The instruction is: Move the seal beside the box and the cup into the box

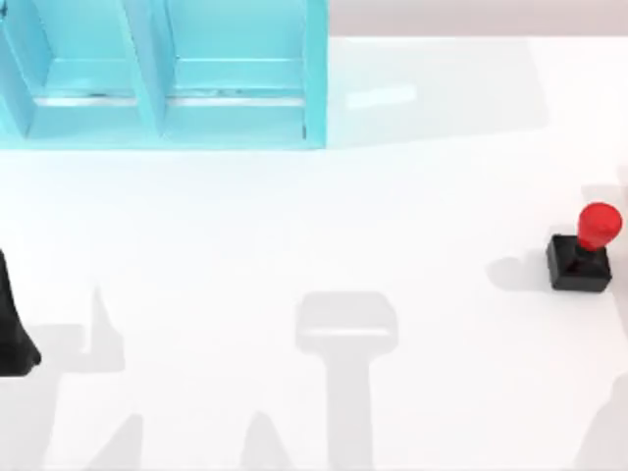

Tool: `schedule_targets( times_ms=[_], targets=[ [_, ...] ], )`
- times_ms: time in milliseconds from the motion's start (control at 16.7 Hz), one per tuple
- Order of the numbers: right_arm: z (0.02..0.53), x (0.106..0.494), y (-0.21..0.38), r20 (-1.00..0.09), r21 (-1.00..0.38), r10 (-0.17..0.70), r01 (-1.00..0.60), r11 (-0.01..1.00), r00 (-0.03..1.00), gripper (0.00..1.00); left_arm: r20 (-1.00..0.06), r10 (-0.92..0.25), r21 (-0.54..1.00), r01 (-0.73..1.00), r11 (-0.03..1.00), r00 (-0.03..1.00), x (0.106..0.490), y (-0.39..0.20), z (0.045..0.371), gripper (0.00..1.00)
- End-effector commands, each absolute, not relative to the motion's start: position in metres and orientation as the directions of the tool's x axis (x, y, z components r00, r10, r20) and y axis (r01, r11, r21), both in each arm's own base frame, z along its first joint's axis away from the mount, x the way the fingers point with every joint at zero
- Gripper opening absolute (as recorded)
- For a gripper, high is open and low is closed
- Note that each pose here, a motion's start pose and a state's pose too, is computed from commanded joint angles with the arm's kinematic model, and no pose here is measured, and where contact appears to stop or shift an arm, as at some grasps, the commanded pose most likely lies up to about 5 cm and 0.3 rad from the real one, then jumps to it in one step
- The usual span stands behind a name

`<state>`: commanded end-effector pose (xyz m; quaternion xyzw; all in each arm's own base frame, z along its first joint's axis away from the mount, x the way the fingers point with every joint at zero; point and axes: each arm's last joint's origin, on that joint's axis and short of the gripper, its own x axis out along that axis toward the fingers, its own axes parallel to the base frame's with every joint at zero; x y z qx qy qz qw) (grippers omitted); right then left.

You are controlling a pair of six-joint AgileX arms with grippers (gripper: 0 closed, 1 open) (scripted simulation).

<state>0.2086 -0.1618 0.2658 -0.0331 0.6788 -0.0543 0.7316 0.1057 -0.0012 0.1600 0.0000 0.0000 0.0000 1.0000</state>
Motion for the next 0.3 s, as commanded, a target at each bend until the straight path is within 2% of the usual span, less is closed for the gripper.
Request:
schedule_targets(
  times_ms=[300],
  targets=[
    [0.2676, 0.2121, -0.1624, -0.997, -0.068, -0.068, 0.011, 0.998, 0.041, 1.0, 0.0, 0.0, 0.0, 0.0, 1.0, 1.0, 0.1057, -0.0012, 0.16, 1.0]
  ],
)
